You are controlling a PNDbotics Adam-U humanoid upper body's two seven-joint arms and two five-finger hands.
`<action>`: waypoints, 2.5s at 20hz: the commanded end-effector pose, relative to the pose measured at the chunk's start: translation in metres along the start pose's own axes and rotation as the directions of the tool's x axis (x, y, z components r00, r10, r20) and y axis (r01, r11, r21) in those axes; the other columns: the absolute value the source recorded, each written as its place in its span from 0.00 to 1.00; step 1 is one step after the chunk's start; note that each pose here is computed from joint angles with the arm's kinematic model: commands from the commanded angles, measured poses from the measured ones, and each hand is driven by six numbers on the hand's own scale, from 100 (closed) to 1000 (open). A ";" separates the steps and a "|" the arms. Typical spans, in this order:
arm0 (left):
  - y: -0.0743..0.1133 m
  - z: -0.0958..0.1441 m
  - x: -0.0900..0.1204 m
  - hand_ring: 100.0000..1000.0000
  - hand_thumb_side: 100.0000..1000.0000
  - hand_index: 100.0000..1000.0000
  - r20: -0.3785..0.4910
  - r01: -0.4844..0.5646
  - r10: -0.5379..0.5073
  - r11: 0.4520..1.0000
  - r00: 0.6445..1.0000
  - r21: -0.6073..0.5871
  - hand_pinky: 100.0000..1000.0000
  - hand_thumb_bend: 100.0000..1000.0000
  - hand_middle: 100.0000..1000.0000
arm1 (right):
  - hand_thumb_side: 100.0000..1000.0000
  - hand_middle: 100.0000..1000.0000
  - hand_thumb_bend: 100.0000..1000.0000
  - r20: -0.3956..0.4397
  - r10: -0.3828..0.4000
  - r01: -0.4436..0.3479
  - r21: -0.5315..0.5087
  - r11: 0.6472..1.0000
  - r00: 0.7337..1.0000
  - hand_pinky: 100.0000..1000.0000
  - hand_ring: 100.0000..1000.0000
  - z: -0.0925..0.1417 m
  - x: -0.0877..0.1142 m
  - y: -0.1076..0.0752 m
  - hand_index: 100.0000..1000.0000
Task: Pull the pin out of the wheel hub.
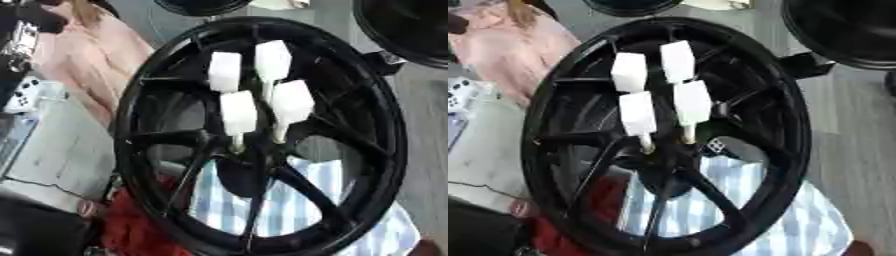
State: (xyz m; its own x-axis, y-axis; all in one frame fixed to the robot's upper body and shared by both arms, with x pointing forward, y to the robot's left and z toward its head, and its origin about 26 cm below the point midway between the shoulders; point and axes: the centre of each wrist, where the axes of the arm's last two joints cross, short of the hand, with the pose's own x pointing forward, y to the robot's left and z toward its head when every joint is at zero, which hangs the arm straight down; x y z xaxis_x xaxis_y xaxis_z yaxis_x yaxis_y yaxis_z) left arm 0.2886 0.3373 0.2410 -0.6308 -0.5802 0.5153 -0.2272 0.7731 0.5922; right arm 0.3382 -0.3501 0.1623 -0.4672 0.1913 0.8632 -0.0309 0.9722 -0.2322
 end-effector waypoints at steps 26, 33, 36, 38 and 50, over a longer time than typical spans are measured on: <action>0.027 -0.100 0.086 0.74 0.76 0.84 0.438 0.584 -0.403 0.393 0.804 -0.710 0.71 0.00 0.72 | 0.20 0.73 0.30 -0.071 0.034 -0.038 -0.049 0.998 0.997 0.88 0.76 0.021 -0.015 -0.008 0.74; 0.016 -0.127 0.079 0.75 0.78 0.84 0.442 0.562 -0.390 0.283 0.808 -0.778 0.72 0.00 0.72 | 0.20 0.73 0.30 -0.081 0.037 -0.041 -0.046 0.998 0.996 0.88 0.76 0.022 -0.016 -0.008 0.74; 0.011 -0.133 0.076 0.79 0.80 0.89 0.433 0.551 -0.389 0.272 0.813 -0.789 0.74 0.06 0.77 | 0.20 0.73 0.30 -0.083 0.033 -0.036 -0.038 0.999 0.996 0.88 0.76 0.021 -0.017 -0.006 0.74; 0.002 -0.142 0.075 0.80 0.78 0.90 0.413 0.528 -0.386 0.267 0.825 -0.806 0.75 0.10 0.78 | 0.20 0.73 0.30 -0.087 0.029 -0.032 -0.033 0.999 0.996 0.88 0.76 0.021 -0.018 -0.005 0.74; -0.050 -0.171 0.078 0.86 0.55 0.92 0.399 0.477 -0.308 0.245 0.864 -0.844 0.84 0.40 0.80 | 0.21 0.73 0.30 -0.096 0.015 -0.018 -0.025 1.000 0.995 0.88 0.76 0.021 -0.020 -0.002 0.74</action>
State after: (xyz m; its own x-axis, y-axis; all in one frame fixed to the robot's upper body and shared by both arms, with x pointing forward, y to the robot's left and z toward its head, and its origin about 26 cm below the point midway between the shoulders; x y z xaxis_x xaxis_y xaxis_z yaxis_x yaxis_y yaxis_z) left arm 0.3790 0.2101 0.3479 -0.7732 -0.6329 0.0384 0.2917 -0.3013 0.9078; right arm 0.3288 -0.3555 0.1271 -0.3637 0.1981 0.9102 -0.0050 0.9767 -0.2145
